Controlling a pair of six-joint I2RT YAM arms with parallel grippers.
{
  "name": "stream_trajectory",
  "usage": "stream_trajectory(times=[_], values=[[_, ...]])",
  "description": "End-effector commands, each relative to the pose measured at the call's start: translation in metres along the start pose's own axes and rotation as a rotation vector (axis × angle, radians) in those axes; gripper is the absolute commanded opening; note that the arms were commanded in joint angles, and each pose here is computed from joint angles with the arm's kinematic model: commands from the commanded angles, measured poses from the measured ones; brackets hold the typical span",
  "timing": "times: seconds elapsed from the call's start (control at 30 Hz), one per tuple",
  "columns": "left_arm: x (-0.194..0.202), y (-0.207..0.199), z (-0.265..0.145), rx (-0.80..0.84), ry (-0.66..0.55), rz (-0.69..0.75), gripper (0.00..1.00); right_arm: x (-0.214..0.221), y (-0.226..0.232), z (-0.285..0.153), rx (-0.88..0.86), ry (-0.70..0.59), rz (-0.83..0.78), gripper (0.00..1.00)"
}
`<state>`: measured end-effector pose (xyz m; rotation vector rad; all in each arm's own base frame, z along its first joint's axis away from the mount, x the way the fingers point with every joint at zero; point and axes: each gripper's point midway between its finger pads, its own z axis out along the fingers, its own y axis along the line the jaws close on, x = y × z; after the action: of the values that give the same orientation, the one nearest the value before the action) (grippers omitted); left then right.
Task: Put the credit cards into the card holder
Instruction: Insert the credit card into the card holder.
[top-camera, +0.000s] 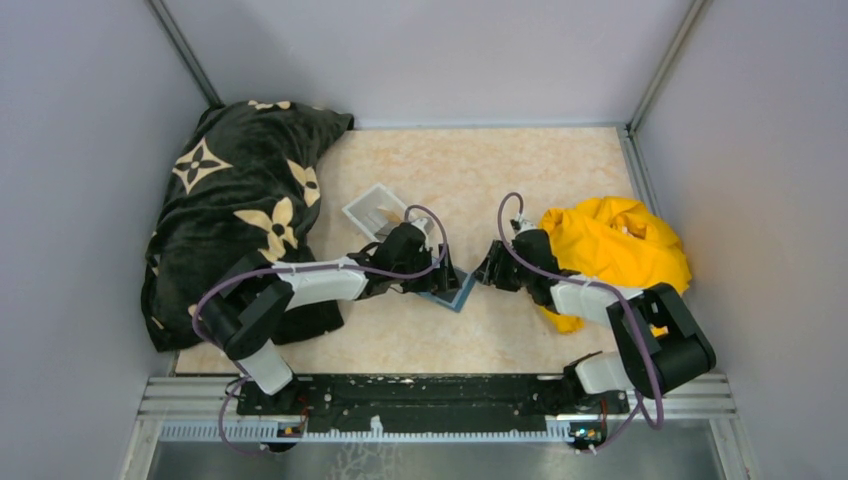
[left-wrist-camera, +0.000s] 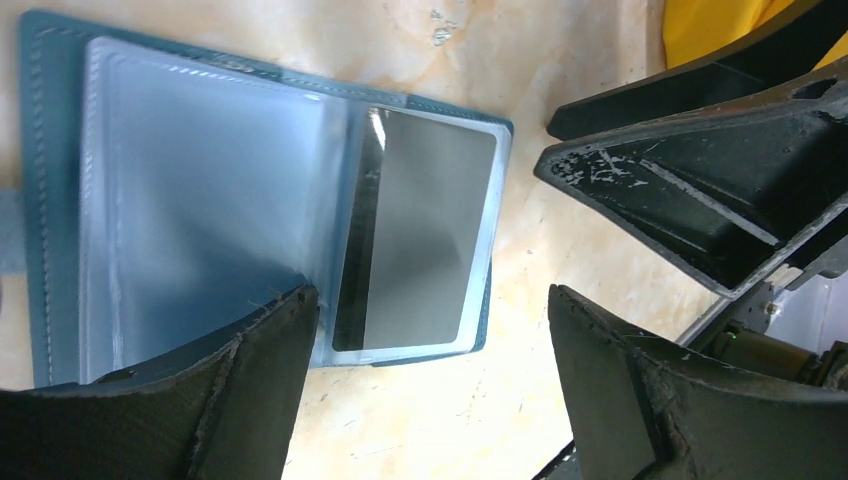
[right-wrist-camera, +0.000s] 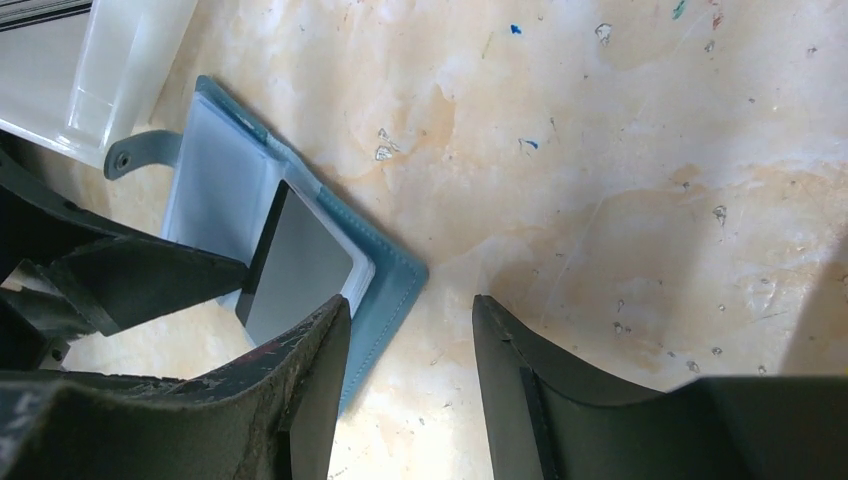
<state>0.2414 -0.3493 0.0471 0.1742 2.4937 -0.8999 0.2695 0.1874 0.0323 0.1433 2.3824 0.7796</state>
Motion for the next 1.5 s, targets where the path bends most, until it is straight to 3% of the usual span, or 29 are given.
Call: stream_trajectory(times=[0.0,0.37,0.67,0.8,0.87,0.93,1.1,1.3,1.47], values=[[-0.006,-0.004,-0.01,0.026,-0.059,0.027,0.91,-0.024,0.018,-0.003,-0.036,-0.059,-0.045,0.49],[-0.024,-0.021,-0.028,0.118,-0.167,0.07,0.9,-0.01,0.017,-0.01,0.034,-0.043,-0.147,0.35],[-0.022,0.013,-0.027,0.001,-0.222,0.132,0.84,0.014,0.013,-0.014,0.085,-0.014,-0.219,0.14],[-0.025,0.027,-0.025,-0.058,-0.253,0.165,0.58,0.025,0.013,-0.012,0.096,0.006,-0.242,0.05],[-0.029,0.027,-0.025,-0.063,-0.268,0.175,0.56,0.028,0.013,-0.011,0.099,0.013,-0.249,0.05],[-0.032,0.027,-0.026,-0.065,-0.283,0.181,0.47,0.03,0.013,-0.01,0.101,0.018,-0.251,0.03],[-0.036,0.028,-0.022,-0.082,-0.29,0.2,0.4,0.037,0.012,-0.007,0.108,0.036,-0.263,0.02],[-0.029,0.037,-0.011,-0.125,-0.237,0.223,0.2,0.044,0.01,-0.004,0.117,0.054,-0.275,0.01],[-0.025,0.044,-0.005,-0.154,-0.207,0.248,0.15,0.048,0.011,-0.002,0.12,0.068,-0.285,0.01]])
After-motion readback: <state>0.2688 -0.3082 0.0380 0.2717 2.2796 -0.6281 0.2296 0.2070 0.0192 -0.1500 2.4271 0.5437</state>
